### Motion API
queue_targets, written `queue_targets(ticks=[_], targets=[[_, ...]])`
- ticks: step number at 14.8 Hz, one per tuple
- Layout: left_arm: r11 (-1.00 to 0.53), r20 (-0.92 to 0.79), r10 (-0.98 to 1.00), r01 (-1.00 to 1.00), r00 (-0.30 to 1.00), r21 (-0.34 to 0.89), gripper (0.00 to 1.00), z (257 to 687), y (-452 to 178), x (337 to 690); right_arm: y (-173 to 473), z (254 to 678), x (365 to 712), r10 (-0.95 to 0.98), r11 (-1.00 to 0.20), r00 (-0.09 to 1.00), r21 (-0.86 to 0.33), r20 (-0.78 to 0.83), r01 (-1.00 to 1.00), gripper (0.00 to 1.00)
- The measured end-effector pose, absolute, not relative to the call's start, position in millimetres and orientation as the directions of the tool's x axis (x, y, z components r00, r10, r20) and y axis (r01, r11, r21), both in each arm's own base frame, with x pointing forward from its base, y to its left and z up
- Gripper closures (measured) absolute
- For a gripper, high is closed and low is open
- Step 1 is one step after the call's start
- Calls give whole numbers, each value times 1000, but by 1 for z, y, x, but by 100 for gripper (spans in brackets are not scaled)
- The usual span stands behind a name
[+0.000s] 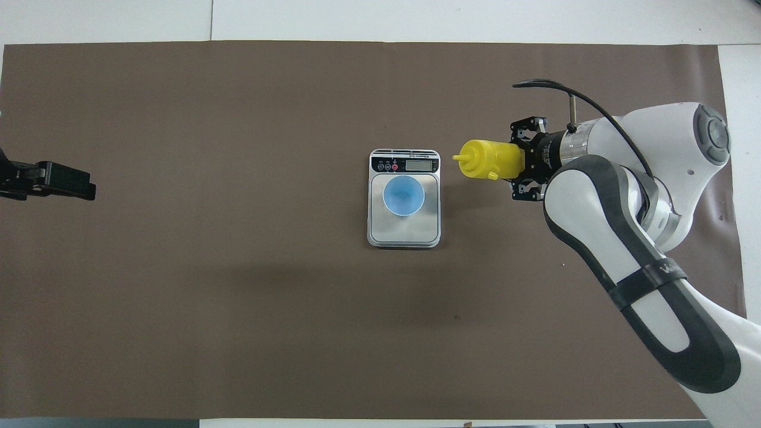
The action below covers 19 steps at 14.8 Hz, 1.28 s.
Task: Pour seasoning into cup on scale with both arms
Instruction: 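Lift the yellow bottle with the right gripper and carry it over the cup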
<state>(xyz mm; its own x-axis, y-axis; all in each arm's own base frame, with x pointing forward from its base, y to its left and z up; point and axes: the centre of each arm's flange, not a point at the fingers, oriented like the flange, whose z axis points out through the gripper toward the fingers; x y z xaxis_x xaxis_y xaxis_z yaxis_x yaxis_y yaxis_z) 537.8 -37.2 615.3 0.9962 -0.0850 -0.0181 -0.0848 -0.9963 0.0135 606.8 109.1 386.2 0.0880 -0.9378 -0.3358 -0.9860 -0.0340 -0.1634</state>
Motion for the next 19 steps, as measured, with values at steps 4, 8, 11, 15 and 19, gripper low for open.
queue_targets(ticks=[4, 8, 11, 15, 19], targets=[[-996, -19, -85, -85, 996, 13, 0, 615, -37, 538, 133, 398, 619, -964, -193, 224, -200, -146, -961, 50], [-996, -19, -85, -85, 996, 13, 0, 615, -37, 538, 168, 398, 625, -948, -309, 318, -199, -9, -930, 50], [-996, -19, -85, -85, 996, 13, 0, 615, -37, 538, 183, 397, 626, -936, -351, 351, -195, 33, -916, 50], [-996, -19, -85, -85, 996, 13, 0, 615, -37, 538, 206, 400, 637, -914, -402, 386, -140, 124, -905, 50], [-996, -19, -85, -85, 996, 13, 0, 615, -37, 538, 230, 392, 640, -872, -471, 444, -108, 205, -875, 50]])
